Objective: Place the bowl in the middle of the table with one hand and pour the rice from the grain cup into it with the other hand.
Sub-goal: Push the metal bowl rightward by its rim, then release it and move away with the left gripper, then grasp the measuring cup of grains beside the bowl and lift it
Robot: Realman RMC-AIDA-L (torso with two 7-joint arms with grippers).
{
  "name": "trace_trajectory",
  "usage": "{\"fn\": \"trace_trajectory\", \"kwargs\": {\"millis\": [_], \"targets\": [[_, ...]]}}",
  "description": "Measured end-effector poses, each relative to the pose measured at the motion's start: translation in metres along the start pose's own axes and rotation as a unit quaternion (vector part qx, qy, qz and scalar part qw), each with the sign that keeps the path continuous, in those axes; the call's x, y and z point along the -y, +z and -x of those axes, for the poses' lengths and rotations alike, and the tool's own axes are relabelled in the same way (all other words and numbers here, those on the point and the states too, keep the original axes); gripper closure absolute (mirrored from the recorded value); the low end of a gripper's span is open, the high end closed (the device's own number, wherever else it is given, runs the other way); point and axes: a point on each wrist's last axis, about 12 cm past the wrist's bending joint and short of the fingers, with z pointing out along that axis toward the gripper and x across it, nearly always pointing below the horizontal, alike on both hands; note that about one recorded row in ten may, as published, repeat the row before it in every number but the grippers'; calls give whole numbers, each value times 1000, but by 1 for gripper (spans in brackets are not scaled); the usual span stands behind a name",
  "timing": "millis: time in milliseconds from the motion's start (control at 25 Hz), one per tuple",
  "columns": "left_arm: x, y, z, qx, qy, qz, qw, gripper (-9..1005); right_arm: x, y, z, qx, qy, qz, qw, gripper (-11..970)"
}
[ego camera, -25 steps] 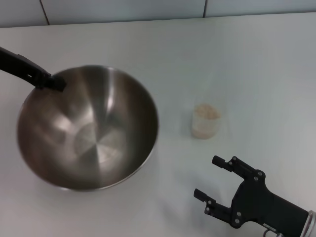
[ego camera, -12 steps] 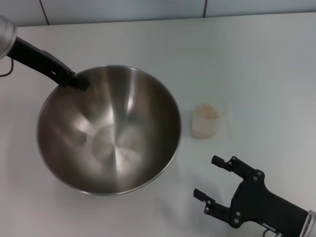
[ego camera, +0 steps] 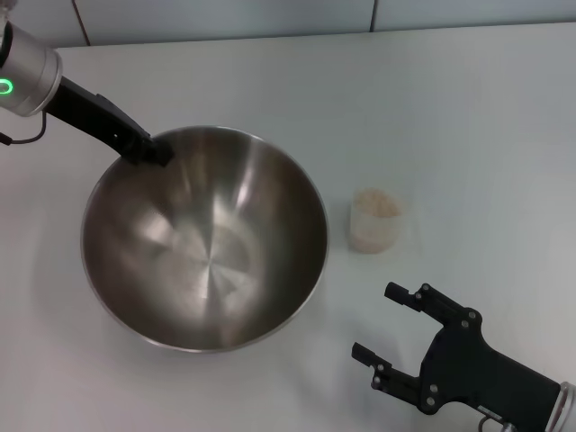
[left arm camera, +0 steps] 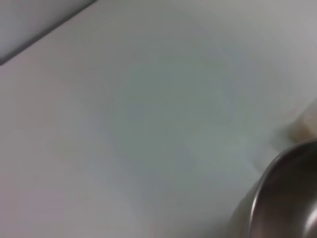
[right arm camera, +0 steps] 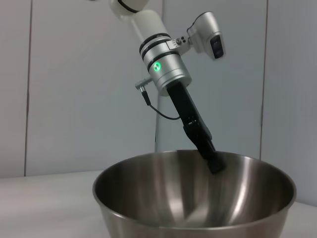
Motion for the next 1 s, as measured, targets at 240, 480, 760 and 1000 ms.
{"fn": "trace_trajectory", "kwargs": {"millis": [240, 480, 760, 1000], "targets": [[-1, 6, -1, -1, 3, 10, 1000, 944, 0, 1, 0, 1, 0, 1, 1000, 193], [1, 2, 1, 14, 16, 28, 999, 920, 0, 1, 0, 0, 0, 1, 1000, 192], [4, -50, 26, 88, 70, 99, 989, 730, 0, 0, 0, 1, 1, -3, 1000, 192], [24, -136, 13, 257, 154, 303, 905, 454, 0, 0, 0, 2, 1, -4, 1000, 193]]}}
